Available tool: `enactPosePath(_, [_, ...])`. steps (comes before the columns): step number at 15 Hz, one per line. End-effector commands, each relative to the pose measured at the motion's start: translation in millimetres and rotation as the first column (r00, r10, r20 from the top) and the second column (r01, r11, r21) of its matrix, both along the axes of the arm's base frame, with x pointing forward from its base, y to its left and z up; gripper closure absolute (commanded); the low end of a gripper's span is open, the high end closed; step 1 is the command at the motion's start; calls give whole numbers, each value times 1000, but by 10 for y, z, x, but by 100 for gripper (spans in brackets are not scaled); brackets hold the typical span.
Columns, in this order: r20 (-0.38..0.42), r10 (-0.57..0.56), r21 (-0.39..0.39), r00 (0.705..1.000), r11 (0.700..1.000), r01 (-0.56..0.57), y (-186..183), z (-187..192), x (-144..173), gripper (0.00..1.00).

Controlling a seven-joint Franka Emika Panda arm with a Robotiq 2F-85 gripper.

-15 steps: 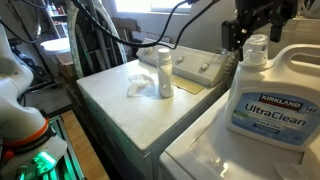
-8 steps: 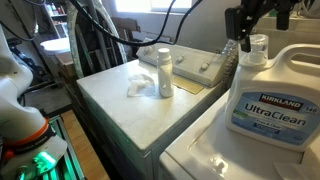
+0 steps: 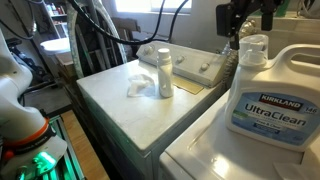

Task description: Put the white cap on the bottle on the left and then put the clear cap on the bottle on the right

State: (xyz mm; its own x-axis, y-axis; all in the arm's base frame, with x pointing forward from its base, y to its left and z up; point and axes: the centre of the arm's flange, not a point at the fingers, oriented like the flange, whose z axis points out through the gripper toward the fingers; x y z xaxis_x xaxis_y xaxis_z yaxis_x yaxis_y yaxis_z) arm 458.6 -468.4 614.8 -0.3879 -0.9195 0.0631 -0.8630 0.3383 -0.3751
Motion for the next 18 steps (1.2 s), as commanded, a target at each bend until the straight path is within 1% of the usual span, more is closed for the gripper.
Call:
enactPosePath(1, [-65,21,37,998,999,-18,29,-54,-52,0])
enactPosePath(3, [-76,20,41,997,999,-16,20,-80,-55,0])
enactPosePath(5, [-59,22,27,998,999,-20,-7,-94,-43,0])
enactPosePath(9, [-61,8,6,998,1000,-8,-66,-145,-33,0])
enactPosePath(12, [-32,2,-7,999,1000,-2,-111,-133,-34,0])
enactPosePath(18, [-42,-3,-21,999,1000,2,-169,-218,0,0])
